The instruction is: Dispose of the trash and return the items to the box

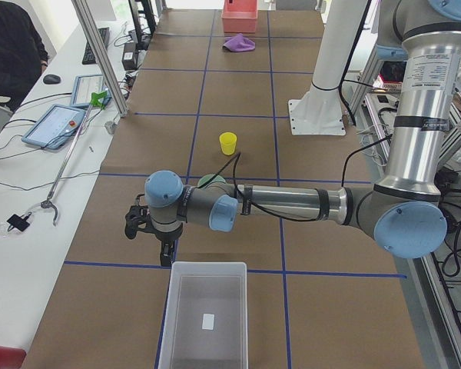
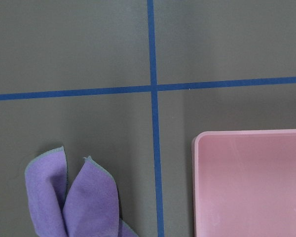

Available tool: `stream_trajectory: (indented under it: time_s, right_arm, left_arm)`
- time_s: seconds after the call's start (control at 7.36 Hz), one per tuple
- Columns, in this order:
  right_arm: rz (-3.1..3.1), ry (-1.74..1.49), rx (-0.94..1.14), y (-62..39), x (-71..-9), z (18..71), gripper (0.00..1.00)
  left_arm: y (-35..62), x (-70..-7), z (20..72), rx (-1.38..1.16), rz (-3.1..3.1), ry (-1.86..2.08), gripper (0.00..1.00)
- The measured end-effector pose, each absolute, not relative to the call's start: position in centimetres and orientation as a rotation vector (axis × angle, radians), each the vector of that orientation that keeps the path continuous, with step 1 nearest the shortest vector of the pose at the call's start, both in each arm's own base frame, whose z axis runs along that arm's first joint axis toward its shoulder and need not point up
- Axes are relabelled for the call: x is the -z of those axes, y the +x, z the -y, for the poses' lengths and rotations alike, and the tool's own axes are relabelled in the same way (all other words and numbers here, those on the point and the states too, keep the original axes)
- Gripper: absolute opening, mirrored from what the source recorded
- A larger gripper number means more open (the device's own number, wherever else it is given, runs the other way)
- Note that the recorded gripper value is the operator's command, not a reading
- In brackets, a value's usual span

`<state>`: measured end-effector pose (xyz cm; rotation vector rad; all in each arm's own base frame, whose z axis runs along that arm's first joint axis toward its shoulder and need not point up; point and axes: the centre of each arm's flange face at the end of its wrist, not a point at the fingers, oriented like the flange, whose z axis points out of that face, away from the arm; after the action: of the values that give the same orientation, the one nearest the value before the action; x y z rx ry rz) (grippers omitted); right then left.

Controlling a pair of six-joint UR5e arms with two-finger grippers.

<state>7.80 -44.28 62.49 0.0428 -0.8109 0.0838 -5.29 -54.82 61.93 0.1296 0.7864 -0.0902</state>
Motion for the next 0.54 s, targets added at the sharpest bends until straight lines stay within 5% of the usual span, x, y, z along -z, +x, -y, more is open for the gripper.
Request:
stream_trajectory:
  time_s: [0.54]
  right_arm:
    - [0.811, 0.048, -0.082, 7.80, -62.27, 44.42, 1.00]
  left_arm:
    - [-5.27, -61.85, 54.64, 0.058, -0.791, 0.167, 0.98]
